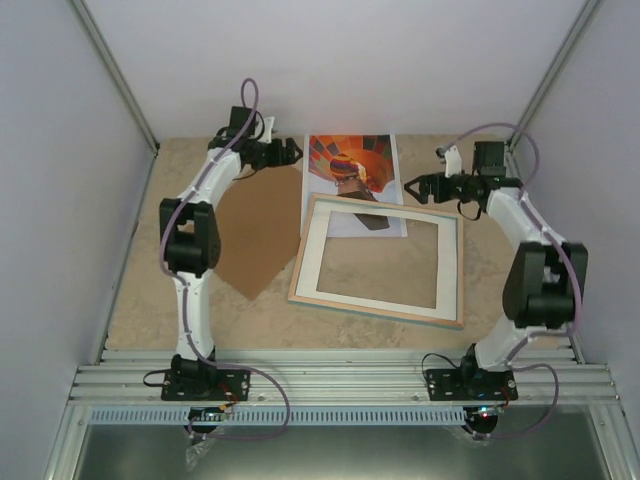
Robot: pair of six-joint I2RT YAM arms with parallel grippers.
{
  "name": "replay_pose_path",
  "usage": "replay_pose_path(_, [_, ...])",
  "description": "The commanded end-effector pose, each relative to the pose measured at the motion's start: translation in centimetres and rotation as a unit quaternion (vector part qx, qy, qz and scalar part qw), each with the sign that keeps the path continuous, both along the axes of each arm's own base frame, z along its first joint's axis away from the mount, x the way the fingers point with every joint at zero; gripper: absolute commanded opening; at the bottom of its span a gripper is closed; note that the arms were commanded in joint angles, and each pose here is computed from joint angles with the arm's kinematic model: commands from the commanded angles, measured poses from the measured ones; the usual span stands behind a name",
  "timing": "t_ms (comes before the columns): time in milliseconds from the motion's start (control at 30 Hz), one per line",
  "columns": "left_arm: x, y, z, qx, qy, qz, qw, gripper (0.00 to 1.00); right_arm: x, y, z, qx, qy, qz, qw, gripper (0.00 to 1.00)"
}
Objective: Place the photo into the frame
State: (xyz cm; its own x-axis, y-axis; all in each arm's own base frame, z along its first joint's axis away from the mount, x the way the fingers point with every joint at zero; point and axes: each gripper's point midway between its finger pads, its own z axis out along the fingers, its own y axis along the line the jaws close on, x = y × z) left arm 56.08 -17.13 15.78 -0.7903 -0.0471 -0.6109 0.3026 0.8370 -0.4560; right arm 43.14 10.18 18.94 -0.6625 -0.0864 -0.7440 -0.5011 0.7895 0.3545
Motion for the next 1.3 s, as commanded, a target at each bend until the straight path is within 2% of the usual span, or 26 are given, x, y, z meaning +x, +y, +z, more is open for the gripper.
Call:
replay_pose_path(0, [3.3,-1.6,0.4,-0.059,0.009,0.025,0.998,0.96,4.5,0.9,-2.2,0.008,-0.008,0.031,0.999,0.98])
replay_pose_path(133, [6.3,-1.6,-1.5,-0.077,0.02,0.064,0.995,0.95,8.3,0.7,-4.5,0.013,0.007,0.011,1.0,0.98])
replay_pose_path(200, [7.3,-1.8,-3.3,-0.082,0.031,0.075,0.993,0.95,9.7,2.1,-5.3,0.018,0.009,0.01,1.0,0.98])
replay_pose_path(367, [8.7,-2.3,-5.4,-0.096,0.032,0.091,0.991,0.95,13.2,2.1,-7.5,0.028,0.013,-0.02,0.999,0.97])
replay_pose_path(567, [9.6,-3.1,-8.4,-0.107,0.047,0.106,0.987,0.92,15.9,1.1,-11.0,0.007,0.032,-0.067,0.997,0.97])
replay_pose_path(733, [9.0,-4.4,-11.2,-0.103,0.075,0.104,0.986,0.91,16.5,0.3,-14.3,-0.008,0.064,-0.096,0.993,0.97])
replay_pose_path(967, [6.9,-6.4,-15.0,-0.116,0.143,0.098,0.978,0.86,15.3,1.6,-18.4,0.01,0.122,-0.094,0.988,0.96])
replay_pose_path(1267, [5.6,-8.5,-15.1,-0.167,0.187,0.09,0.964,0.84,14.3,3.8,-20.3,0.048,0.158,-0.075,0.983,0.94])
